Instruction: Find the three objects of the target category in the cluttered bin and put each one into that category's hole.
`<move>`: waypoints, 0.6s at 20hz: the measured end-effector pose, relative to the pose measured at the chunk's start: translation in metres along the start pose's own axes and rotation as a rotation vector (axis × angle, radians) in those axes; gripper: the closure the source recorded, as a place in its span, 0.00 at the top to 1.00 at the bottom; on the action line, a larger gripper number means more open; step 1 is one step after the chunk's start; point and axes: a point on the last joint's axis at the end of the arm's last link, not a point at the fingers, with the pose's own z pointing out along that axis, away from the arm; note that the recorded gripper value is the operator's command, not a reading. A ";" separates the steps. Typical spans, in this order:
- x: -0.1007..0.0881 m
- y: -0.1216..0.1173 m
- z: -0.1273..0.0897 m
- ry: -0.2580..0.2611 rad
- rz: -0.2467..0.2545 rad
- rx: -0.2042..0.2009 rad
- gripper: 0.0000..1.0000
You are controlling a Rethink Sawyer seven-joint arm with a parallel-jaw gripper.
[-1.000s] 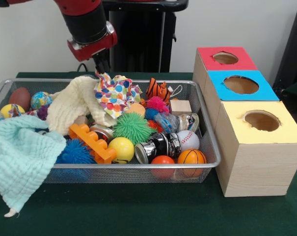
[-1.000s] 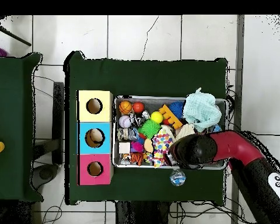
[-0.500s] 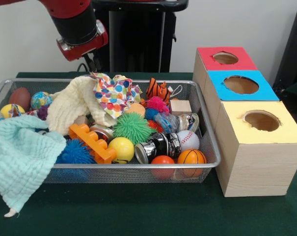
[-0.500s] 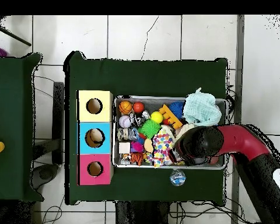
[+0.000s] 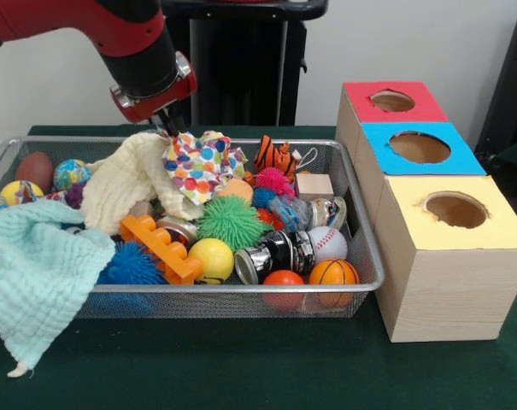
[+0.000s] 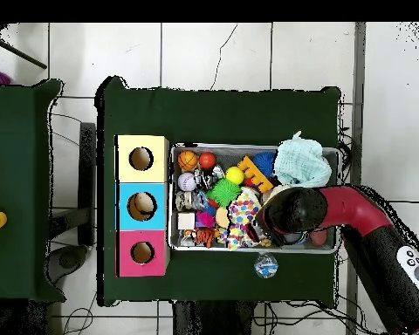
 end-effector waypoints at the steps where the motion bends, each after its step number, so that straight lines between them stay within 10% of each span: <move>1: 0.000 0.000 0.001 0.000 -0.001 -0.002 0.00; 12: 0.004 -0.004 0.003 -0.001 0.005 -0.003 0.00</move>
